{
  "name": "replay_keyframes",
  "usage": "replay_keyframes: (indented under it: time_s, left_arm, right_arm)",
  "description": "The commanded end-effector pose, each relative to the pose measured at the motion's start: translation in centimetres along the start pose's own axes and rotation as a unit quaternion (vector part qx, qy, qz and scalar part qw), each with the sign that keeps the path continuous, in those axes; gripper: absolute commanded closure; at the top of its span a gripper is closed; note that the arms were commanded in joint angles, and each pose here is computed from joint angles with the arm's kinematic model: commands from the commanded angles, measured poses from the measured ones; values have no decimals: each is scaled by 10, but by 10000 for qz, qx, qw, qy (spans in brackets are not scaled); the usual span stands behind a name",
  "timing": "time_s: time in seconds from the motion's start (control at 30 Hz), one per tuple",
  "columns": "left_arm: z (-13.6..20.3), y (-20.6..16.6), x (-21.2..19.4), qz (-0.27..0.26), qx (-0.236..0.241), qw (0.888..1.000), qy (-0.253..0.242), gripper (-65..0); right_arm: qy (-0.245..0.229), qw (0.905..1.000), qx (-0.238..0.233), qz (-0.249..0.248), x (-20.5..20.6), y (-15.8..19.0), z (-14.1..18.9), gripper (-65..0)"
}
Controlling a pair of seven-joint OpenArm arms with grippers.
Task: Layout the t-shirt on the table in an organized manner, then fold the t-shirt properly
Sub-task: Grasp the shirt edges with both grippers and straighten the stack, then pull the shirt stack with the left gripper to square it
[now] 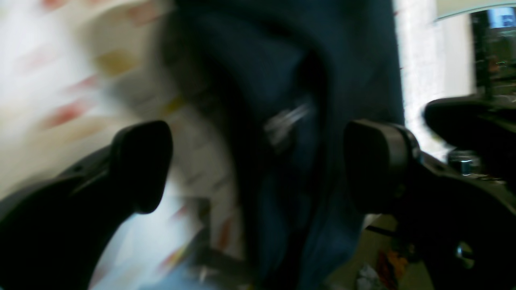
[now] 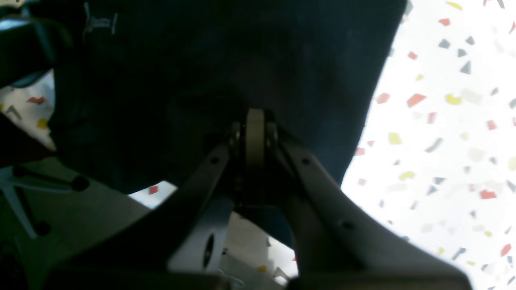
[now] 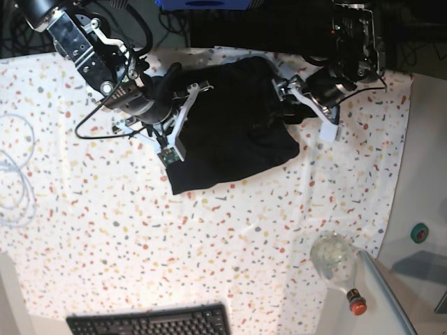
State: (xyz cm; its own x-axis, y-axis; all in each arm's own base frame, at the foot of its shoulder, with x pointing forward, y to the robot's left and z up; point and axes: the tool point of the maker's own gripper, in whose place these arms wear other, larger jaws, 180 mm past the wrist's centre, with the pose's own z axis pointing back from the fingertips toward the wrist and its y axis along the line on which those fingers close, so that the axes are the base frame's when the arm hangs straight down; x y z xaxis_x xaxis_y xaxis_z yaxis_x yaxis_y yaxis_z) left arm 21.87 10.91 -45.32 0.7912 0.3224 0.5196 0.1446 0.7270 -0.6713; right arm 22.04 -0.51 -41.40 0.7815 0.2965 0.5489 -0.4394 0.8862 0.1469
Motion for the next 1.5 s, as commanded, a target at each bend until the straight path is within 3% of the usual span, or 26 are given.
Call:
replay_keyframes:
  time_s: [0.0, 0.17, 0.43, 0.57, 0.73, 0.87, 0.97, 1.07, 1.17, 1.23, 1.47]
  left_arm:
    - [-3, -4, 2, 5, -127, 9999, -84, -650]
    - [-21, 1, -20, 367, -196, 9991, 106, -650]
    - [-34, 9, -22, 602, -191, 9978, 191, -497]
    - [-40, 12, -20, 678, -192, 9973, 215, -339]
    - [-51, 5, -27, 485, -328, 9967, 565, -15]
    - [-51, 10, -18, 217, -191, 9969, 735, 0]
    - [-52, 20, -12, 25, 141, 9948, 1009, 0]
    - [-50, 19, -8, -560, 162, 9889, 1368, 0]
    - [-50, 11, 1, -1301, 32, 9768, 1700, 0]
    - [-51, 6, 7, -1874, -51, 9616, 2006, 0]
    - [-68, -10, 43, -3677, -193, 8862, 2810, 0]
  right_arm:
    - [-190, 9998, -13, 31, 12, -2, 3, 0]
    - [-195, 9996, -184, -16, 12, -18, 5, 0]
    - [-141, 9995, -270, 52, 7, -26, 6, 0]
    - [-187, 9993, -325, 13, 10, -31, 8, 0]
    - [-587, 9932, -791, -626, 22, -73, 18, 0]
    - [-890, 9798, -1343, -1183, 22, -121, 32, 0]
    - [-782, 9731, -1630, -1430, 9, -147, 35, 0]
    - [-652, 9649, -1903, -1688, -6, -172, 37, 0]
    - [-555, 9574, -2108, -1895, -18, -191, 39, 0]
    - [-529, 9536, -2200, -1988, -23, -199, 42, 0]
    - [-481, 9530, -2202, -2023, -31, -196, 44, 0]
